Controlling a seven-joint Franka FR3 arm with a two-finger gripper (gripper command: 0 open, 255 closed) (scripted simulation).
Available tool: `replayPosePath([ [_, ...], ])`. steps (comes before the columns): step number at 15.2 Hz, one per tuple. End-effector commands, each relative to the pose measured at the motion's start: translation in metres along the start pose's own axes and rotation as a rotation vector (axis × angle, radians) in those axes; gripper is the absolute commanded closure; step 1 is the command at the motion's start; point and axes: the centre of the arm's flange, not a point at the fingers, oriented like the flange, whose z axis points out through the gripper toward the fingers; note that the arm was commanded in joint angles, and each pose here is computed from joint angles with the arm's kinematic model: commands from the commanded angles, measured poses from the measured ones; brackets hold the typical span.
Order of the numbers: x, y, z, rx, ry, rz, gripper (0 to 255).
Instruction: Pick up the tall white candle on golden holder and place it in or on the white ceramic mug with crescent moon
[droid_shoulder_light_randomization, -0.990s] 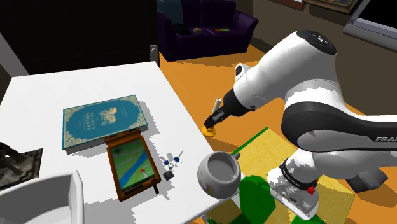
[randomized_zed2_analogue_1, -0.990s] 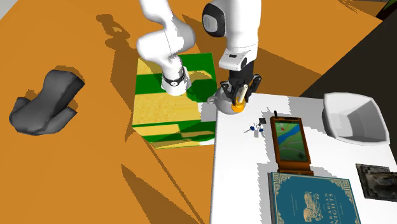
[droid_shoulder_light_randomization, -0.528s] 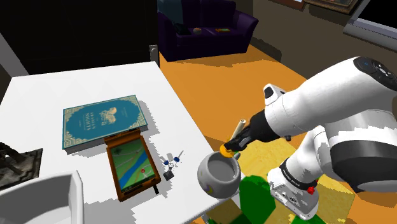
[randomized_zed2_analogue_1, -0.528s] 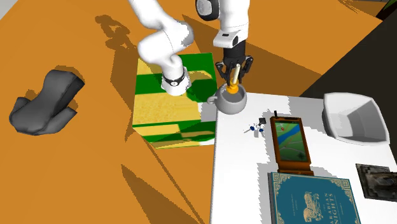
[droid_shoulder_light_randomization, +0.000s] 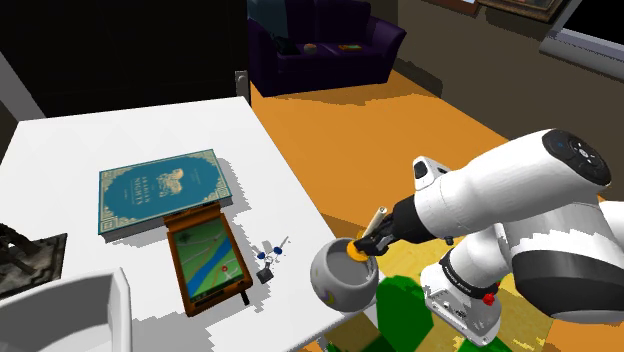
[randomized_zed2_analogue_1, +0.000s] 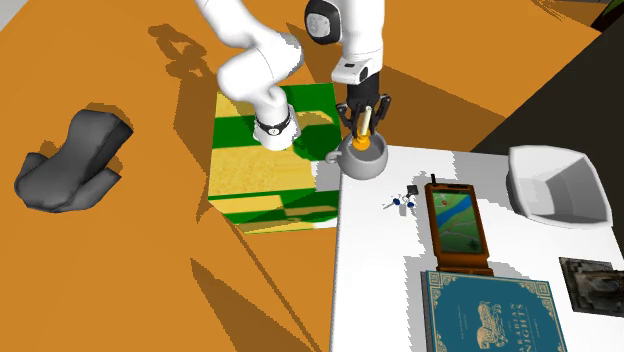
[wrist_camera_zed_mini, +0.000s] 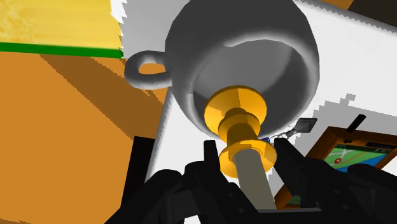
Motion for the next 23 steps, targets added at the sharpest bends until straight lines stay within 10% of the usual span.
replayPosePath([
  [1, -0.004, 0.001, 0.010, 0.000, 0.001, 0.000, 255],
  [10, -0.006, 0.001, 0.014, 0.000, 0.001, 0.000, 255],
  [11, -0.006, 0.001, 0.014, 0.000, 0.001, 0.000, 0],
  [23, -0.006, 0.001, -0.036, 0.000, 0.001, 0.000, 0],
])
